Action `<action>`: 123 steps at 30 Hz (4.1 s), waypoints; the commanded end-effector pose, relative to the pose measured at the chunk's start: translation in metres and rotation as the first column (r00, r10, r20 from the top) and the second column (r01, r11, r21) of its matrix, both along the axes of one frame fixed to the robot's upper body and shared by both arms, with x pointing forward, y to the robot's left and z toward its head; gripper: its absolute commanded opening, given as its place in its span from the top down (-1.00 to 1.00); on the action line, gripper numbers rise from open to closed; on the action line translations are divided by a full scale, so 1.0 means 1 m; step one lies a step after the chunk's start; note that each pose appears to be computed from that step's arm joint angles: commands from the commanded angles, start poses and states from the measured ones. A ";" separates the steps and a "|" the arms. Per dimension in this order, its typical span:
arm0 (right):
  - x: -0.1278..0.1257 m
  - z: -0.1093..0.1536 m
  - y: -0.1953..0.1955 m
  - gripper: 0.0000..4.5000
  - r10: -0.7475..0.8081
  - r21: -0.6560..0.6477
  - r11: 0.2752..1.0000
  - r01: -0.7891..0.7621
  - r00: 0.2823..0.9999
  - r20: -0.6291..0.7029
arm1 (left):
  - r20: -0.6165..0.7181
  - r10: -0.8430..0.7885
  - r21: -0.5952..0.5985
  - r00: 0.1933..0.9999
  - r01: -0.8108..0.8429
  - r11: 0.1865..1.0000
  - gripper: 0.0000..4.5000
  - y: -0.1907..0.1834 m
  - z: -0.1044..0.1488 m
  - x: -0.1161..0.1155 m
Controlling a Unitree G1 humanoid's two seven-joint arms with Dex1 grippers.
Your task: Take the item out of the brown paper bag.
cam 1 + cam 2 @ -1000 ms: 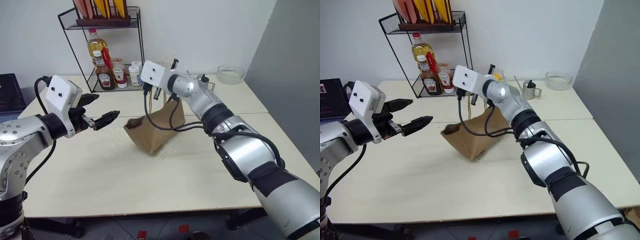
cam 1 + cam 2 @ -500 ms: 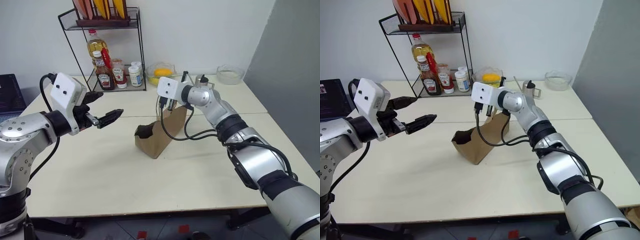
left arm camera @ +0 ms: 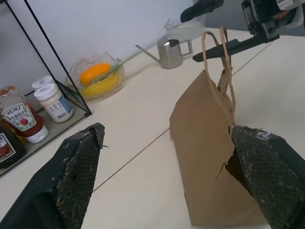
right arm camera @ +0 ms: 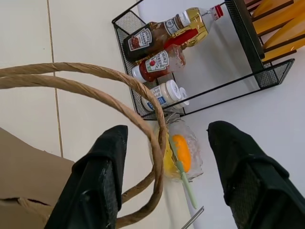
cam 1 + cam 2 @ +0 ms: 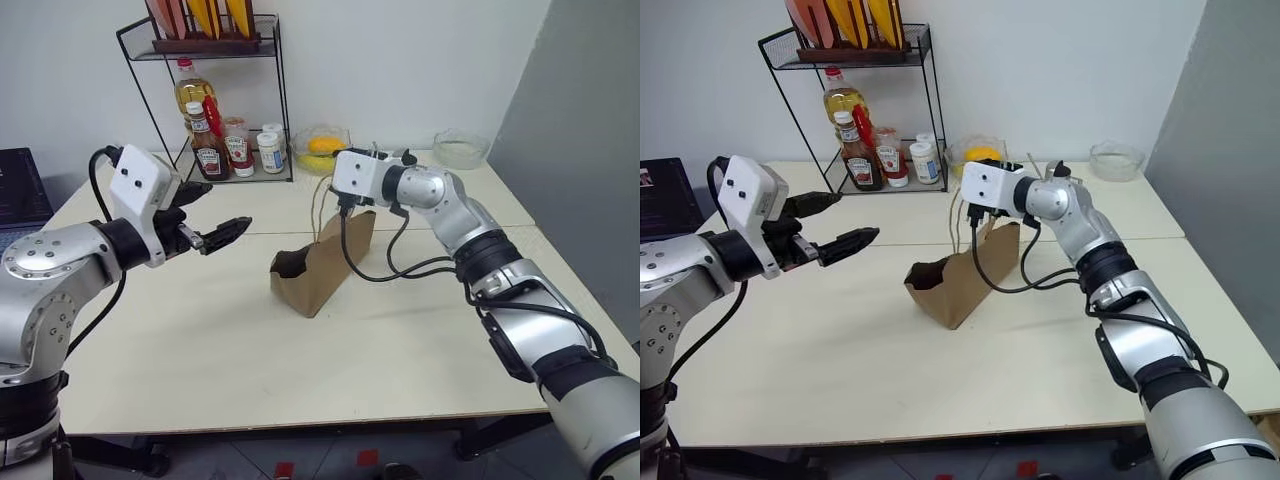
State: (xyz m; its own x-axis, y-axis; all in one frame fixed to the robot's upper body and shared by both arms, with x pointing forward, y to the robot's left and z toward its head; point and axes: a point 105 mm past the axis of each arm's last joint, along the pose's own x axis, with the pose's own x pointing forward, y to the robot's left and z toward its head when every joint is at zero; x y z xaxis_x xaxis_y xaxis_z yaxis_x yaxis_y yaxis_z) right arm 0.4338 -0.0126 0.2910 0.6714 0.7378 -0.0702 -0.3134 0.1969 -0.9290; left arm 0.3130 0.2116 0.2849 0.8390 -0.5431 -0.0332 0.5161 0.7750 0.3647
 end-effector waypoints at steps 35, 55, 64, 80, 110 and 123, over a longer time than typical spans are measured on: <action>0.000 0.099 -0.013 0.98 -0.212 0.270 0.950 0.154 0.957 0.197 | 0.071 -0.034 0.006 0.997 0.034 0.999 -1.00 -0.007 0.015 0.010; 0.014 0.001 -0.047 0.79 -0.355 0.056 0.931 0.359 0.932 -0.078 | 0.074 -0.084 -0.006 0.994 0.085 0.996 -1.00 -0.017 0.014 0.020; -0.010 0.027 -0.060 -0.47 -0.265 0.078 0.959 0.273 0.959 -0.100 | 0.070 -0.060 -0.009 0.996 0.061 0.998 -1.00 -0.009 0.011 0.016; -0.035 0.032 -0.089 -0.98 -0.143 0.251 0.940 0.233 0.933 -0.331 | 0.016 -0.017 0.003 1.000 0.017 1.000 -1.00 0.007 -0.007 0.030; -0.003 0.056 -0.054 -0.98 -0.144 0.047 0.988 0.148 0.985 -0.092 | 0.057 0.031 -0.016 0.998 -0.030 0.999 -1.00 0.004 0.004 0.006; -0.004 0.026 -0.085 -0.98 -0.197 0.035 0.978 0.207 0.962 -0.189 | 0.019 0.119 -0.058 0.993 -0.118 0.991 -1.00 0.009 -0.029 0.027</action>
